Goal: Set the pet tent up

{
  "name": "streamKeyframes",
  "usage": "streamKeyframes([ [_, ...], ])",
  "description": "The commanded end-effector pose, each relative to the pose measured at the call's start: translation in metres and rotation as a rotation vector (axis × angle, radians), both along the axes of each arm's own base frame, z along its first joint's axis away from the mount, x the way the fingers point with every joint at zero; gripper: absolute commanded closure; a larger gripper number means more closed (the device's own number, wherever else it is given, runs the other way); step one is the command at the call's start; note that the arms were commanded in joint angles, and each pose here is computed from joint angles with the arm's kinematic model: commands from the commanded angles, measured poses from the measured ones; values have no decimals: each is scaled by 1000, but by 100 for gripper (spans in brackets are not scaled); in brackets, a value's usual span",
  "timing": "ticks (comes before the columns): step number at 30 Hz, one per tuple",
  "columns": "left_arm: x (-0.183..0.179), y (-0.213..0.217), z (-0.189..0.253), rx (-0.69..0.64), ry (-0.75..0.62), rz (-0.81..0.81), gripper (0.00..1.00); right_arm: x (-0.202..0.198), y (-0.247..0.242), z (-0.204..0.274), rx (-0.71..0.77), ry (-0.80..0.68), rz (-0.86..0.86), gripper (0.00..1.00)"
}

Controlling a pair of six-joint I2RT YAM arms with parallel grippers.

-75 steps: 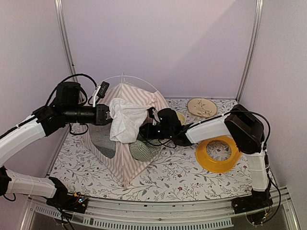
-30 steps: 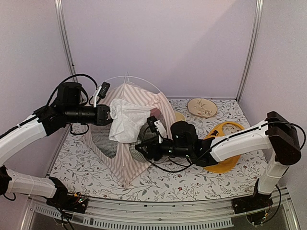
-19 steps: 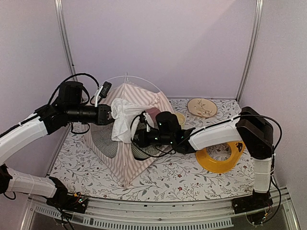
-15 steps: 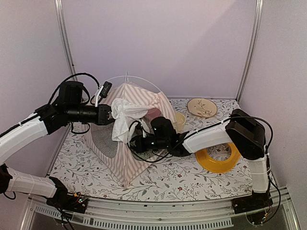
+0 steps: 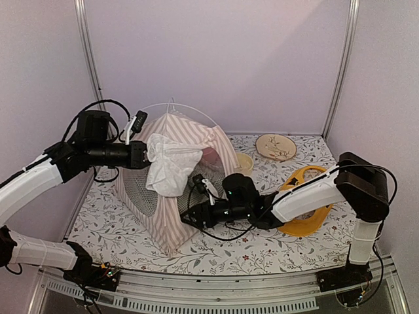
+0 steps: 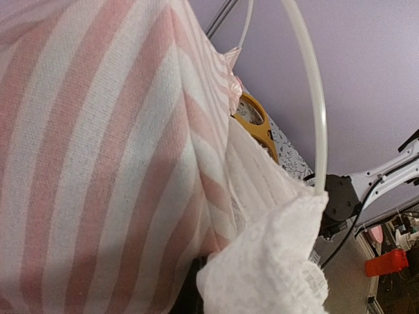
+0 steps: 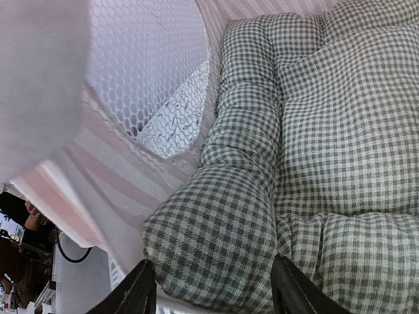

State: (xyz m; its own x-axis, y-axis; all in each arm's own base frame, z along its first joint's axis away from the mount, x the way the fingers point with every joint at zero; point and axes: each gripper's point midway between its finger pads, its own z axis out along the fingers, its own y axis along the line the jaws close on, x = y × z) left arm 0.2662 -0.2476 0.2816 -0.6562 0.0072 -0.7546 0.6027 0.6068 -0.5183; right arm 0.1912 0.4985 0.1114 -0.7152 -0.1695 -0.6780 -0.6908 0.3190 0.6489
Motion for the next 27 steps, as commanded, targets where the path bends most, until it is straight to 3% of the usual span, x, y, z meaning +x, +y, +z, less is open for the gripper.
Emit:
streamKeyframes([
  [1, -1, 16, -37, 76, 100, 54, 100, 12, -14, 55, 63, -80, -43, 32],
  [4, -4, 16, -37, 69, 100, 47, 100, 32, -25, 77, 92, -100, -121, 35],
  [7, -5, 18, -35, 68, 95, 54, 100, 53, -26, 83, 65, -98, -197, 48],
  [16, -4, 23, -24, 70, 62, 70, 100, 38, 9, 31, -28, -56, -19, 75],
  [23, -3, 21, -19, 55, 48, 61, 100, -12, 65, -17, -76, 34, 250, 80],
  [27, -2, 22, -13, 53, 33, 60, 100, -14, 67, -64, -187, 97, 244, 80],
])
